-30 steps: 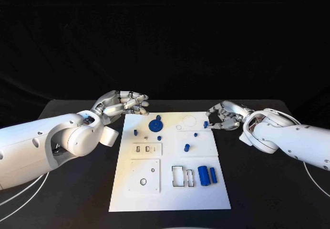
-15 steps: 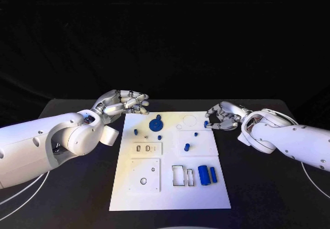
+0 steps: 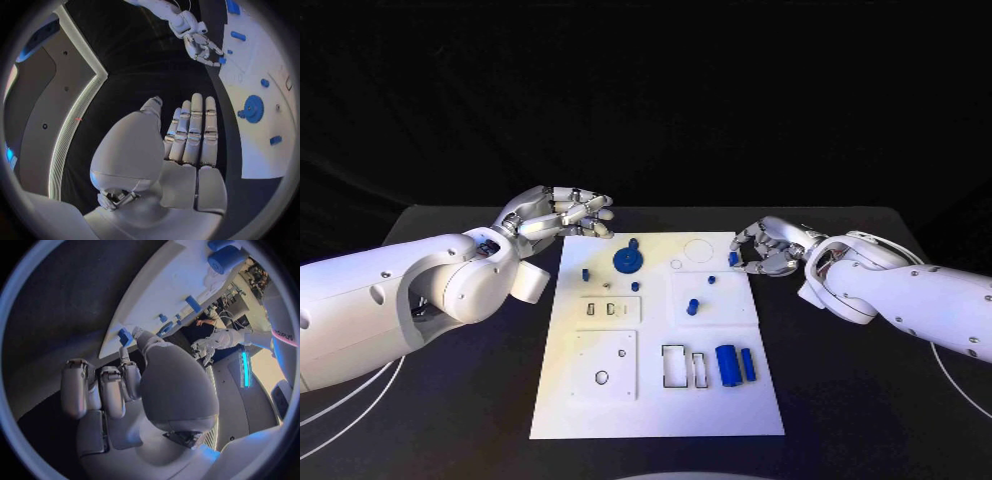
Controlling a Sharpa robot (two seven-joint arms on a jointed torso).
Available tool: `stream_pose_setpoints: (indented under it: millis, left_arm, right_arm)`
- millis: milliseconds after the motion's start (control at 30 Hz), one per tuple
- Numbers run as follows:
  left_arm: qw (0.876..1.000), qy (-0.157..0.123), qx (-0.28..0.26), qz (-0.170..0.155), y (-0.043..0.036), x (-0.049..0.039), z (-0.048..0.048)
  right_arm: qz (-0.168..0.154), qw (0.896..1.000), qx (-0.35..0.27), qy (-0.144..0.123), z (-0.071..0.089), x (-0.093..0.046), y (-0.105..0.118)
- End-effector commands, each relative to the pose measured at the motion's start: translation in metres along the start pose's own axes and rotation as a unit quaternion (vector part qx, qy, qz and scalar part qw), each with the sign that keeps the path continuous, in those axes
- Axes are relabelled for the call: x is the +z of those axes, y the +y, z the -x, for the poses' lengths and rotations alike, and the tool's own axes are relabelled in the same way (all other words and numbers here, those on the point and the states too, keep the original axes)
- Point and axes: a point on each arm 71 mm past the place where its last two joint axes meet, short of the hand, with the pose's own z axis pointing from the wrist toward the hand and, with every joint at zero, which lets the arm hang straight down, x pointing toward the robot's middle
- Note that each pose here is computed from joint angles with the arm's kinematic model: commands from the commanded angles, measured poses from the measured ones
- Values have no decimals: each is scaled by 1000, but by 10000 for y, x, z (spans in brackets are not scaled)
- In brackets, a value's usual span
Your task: Assemble the parts on the task board
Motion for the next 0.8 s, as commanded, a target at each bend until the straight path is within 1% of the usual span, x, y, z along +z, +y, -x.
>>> stream_pose_setpoints:
  millis: [33, 800]
  left_arm:
    - [1000, 9, -2, -4, -9, 4, -23]
    - [1000, 10, -1, -4, -8, 5, -20]
  right_arm:
    - [-1, 1000, -5, 11, -29, 8, 5]
    - [-6, 1000, -7, 5, -49, 53, -4]
